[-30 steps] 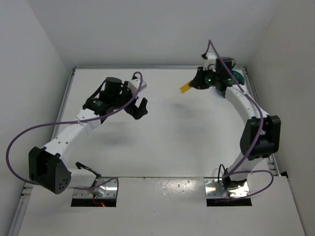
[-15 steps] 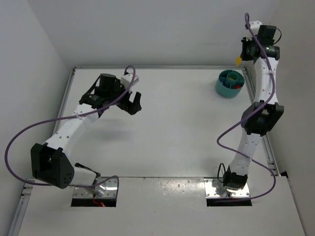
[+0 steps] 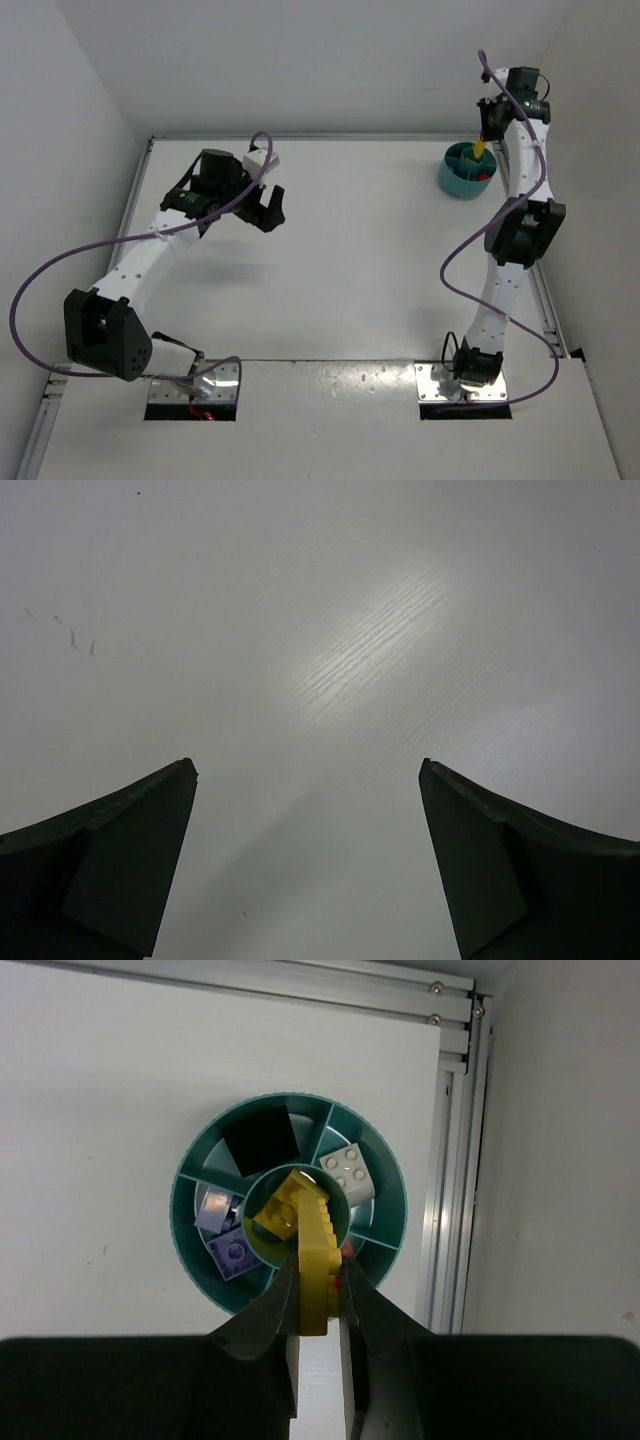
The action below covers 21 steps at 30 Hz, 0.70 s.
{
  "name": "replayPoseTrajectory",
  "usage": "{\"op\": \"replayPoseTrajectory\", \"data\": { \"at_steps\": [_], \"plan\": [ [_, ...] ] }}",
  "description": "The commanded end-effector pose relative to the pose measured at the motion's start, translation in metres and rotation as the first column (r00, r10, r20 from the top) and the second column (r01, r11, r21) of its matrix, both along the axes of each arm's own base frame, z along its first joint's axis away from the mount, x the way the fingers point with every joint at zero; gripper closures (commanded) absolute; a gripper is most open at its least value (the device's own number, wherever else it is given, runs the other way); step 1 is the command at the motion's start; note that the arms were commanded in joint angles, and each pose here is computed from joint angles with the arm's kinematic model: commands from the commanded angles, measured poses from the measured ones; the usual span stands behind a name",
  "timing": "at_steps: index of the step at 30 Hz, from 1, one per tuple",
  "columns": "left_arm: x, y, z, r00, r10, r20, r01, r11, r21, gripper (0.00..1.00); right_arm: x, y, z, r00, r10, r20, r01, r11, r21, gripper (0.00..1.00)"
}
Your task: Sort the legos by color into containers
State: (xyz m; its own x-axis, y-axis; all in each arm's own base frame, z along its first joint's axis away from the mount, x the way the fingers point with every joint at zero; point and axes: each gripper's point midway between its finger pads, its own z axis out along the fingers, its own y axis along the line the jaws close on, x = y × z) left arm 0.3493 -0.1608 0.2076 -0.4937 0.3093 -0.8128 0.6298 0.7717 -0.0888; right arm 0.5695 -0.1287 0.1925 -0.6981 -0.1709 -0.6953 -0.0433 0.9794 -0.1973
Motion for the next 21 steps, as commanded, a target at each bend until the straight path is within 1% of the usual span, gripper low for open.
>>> {"op": "replayPoseTrajectory", "data": {
  "at_steps": [1, 4, 5, 6, 7, 8, 9, 10, 13, 14, 15, 16, 17, 19, 20, 21],
  "plan": [
    [0.003, 0.003, 0.001, 1.0, 0.019, -0.003, -0.019, 1.0, -0.014, 0.0, 0.006, -0.002, 0.002, 1.0, 0.001, 0.014, -0.001, 1.0, -0.018, 1.0],
    [0.004, 0.004, -0.002, 0.999, 0.032, -0.016, -0.033, 0.999, -0.01, 0.0, 0.009, -0.002, -0.005, 1.0, 0.001, 0.005, -0.001, 1.0, -0.017, 1.0],
    [0.005, 0.005, -0.003, 0.999, 0.041, -0.014, -0.041, 0.999, -0.004, 0.0, 0.009, -0.002, -0.005, 1.0, 0.001, 0.005, -0.001, 1.0, -0.017, 0.95],
    [0.005, 0.005, -0.003, 0.999, 0.041, -0.014, -0.041, 0.999, -0.004, 0.0, 0.01, -0.002, -0.011, 1.0, 0.001, -0.006, -0.001, 1.0, -0.014, 0.85],
    [0.005, 0.005, -0.003, 0.999, 0.041, -0.014, -0.041, 0.999, -0.004, 0.0, 0.013, -0.003, -0.005, 1.0, 0.001, 0.015, -0.001, 1.0, -0.019, 0.78],
    [0.006, 0.007, -0.003, 0.999, 0.048, -0.012, -0.048, 0.999, 0.002, 0.0, 0.014, -0.003, -0.011, 1.0, 0.001, 0.005, -0.001, 1.0, -0.017, 0.63],
    [0.006, 0.007, -0.003, 0.999, 0.048, -0.012, -0.048, 0.999, 0.002, 0.0, 0.014, -0.003, -0.011, 1.0, 0.001, 0.005, -0.001, 1.0, -0.017, 0.63],
    [0.006, 0.007, -0.003, 0.999, 0.048, -0.012, -0.048, 0.999, 0.002, 0.0, 0.014, -0.003, -0.011, 1.0, 0.001, 0.005, -0.001, 1.0, -0.017, 0.51],
    [0.006, 0.008, 0.0, 0.998, 0.062, -0.006, -0.062, 0.998, 0.0, 0.0, 0.016, 0.009, 0.005, 0.999, 0.015, 0.036, -0.014, 1.0, -0.016, 0.39],
    [0.007, 0.011, 0.0, 0.997, 0.071, -0.006, -0.071, 0.997, -0.001, 0.0, 0.013, 0.011, 0.014, 0.999, 0.015, 0.047, -0.015, 1.0, -0.005, 0.39],
    [0.009, 0.011, 0.002, 0.997, 0.071, 0.003, -0.071, 0.997, -0.003, 0.0, 0.01, 0.024, 0.025, 0.997, 0.043, 0.061, -0.044, 0.999, 0.02, 0.37],
    [0.011, 0.016, 0.001, 0.995, 0.096, -0.001, -0.096, 0.995, -0.004, 0.0, 0.007, 0.03, 0.042, 0.994, 0.045, 0.096, -0.049, 0.998, 0.044, 0.35],
    [0.013, 0.02, 0.001, 0.994, 0.105, -0.001, -0.105, 0.994, -0.004, 0.0, -0.004, 0.054, 0.079, 0.983, 0.093, 0.156, -0.104, 0.993, 0.062, 0.35],
    [0.014, 0.021, 0.004, 0.993, 0.115, -0.01, -0.115, 0.993, -0.034, 0.0, -0.019, 0.072, 0.111, 0.97, 0.126, 0.206, -0.144, 0.987, 0.074, 0.34],
    [0.019, 0.026, 0.009, 0.992, 0.126, 0.006, -0.126, 0.991, -0.046, 0.0, -0.03, 0.079, 0.114, 0.969, 0.145, 0.2, -0.166, 0.982, 0.092, 0.32],
    [0.021, 0.031, 0.01, 0.99, 0.142, -0.003, -0.142, 0.988, -0.06, 0.0, -0.049, 0.083, 0.122, 0.969, 0.153, 0.192, -0.175, 0.979, 0.101, 0.31]
  ]
}}
